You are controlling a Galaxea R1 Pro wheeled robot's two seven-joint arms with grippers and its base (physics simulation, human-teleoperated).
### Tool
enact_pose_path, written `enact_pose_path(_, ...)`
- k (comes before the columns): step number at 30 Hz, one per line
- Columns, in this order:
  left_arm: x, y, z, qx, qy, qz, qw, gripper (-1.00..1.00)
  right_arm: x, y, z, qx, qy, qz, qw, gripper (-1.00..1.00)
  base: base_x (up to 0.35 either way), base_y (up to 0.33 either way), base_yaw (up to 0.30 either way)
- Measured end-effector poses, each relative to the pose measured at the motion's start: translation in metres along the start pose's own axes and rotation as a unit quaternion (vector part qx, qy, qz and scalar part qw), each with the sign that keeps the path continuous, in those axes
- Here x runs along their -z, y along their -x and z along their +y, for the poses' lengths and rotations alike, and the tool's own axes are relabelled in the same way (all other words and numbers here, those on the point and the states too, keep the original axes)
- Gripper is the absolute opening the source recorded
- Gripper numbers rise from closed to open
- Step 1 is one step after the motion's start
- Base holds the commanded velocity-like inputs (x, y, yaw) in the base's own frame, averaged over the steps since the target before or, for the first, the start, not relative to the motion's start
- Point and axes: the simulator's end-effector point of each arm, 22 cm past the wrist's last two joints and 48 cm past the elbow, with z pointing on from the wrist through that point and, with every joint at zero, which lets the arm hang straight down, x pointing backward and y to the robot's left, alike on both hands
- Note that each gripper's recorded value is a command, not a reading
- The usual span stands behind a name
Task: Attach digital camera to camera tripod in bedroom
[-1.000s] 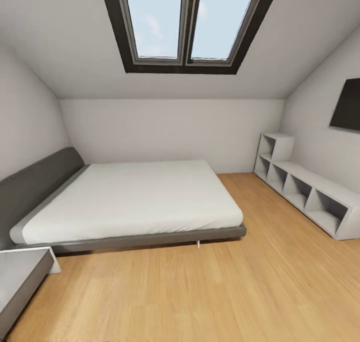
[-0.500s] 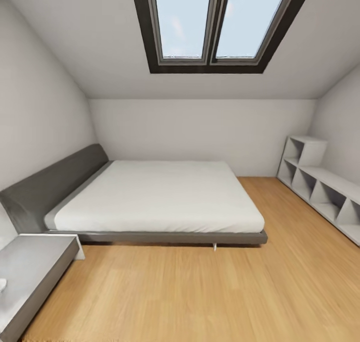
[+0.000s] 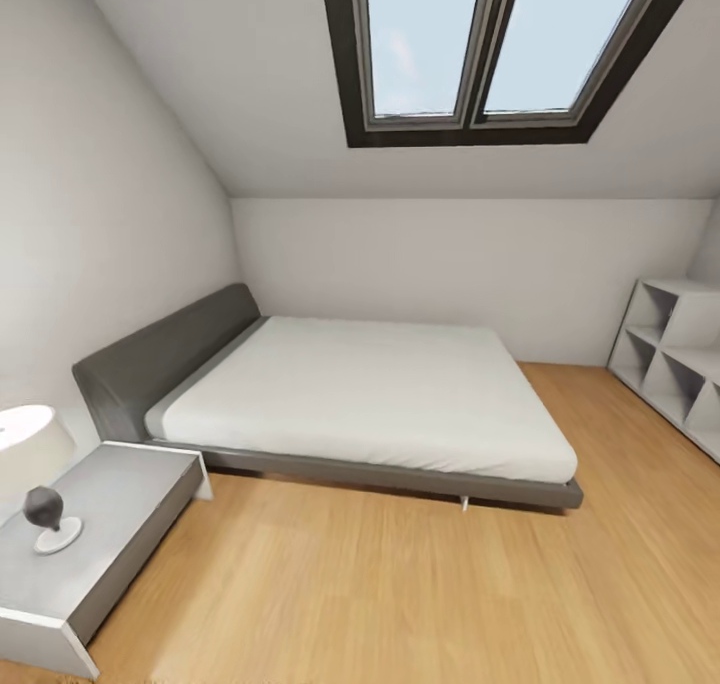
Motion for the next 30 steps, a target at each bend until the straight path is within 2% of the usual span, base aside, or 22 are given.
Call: enact_pose_path(30,0.0,-0.0011,-0.0002,0.001,0.001,0.001,1.0,1.0,0.0,0.0001,0.0009,-0.001,0.001,0.0,1.0,1.0,0.0,0.0,0.269)
